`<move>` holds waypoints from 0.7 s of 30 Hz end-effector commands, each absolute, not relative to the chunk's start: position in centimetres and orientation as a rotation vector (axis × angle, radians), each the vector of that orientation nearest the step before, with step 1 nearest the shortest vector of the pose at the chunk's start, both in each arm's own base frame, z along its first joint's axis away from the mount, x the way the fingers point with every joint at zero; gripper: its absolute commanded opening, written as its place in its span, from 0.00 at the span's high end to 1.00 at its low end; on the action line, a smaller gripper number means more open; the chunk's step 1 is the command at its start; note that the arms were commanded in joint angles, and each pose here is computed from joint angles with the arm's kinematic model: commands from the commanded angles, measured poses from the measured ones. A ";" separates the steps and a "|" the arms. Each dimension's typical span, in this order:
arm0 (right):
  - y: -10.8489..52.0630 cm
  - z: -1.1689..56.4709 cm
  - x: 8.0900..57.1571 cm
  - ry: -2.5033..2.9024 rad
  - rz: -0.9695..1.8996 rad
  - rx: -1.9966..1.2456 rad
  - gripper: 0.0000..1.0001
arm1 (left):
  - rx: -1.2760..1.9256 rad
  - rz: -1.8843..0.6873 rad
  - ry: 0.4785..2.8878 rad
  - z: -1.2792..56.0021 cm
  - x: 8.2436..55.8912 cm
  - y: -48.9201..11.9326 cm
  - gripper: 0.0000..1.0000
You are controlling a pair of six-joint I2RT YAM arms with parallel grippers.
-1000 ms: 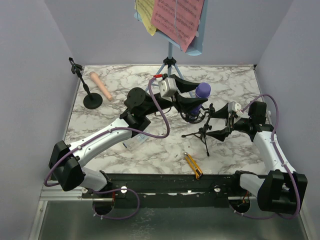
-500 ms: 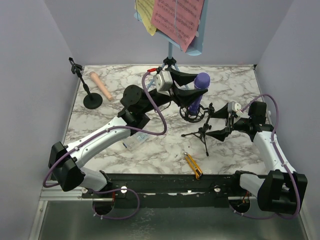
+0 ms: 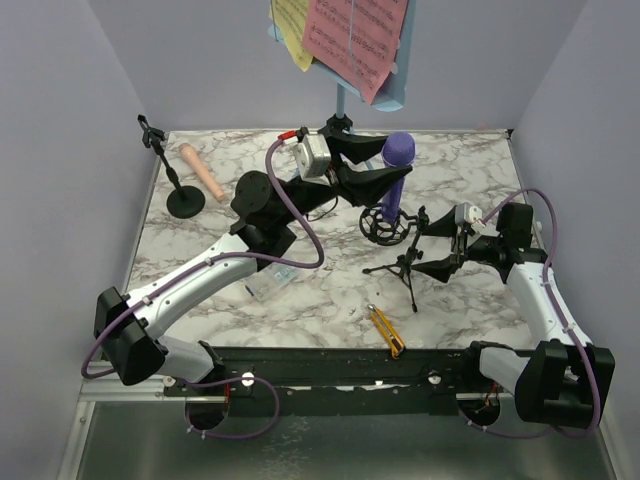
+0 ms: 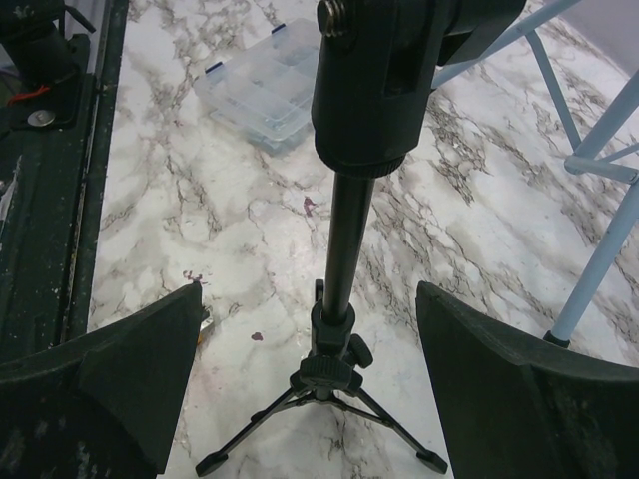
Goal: Pack up the instrument practice props
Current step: Remove the microphone from the microphone stand, then place the microphone at the center of the board.
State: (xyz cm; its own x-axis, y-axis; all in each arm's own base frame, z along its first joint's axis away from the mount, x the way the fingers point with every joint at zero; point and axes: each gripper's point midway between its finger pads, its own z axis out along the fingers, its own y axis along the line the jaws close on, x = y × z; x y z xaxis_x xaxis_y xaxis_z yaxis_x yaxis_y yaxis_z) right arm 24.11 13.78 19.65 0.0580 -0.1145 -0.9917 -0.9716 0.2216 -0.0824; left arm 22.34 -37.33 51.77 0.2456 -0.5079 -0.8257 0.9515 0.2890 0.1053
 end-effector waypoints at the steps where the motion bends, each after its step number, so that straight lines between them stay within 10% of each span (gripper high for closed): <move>1: 13.7 20.0 24.4 1.324 0.907 -1.160 0.09 | 0.611 -1.112 0.653 56.5 20.6 -34.6 0.95; 21: 13.6 19.8 24.5 1.333 0.893 -1.161 0.05 | 0.537 -1.077 0.615 58.0 19.0 -31.0 0.95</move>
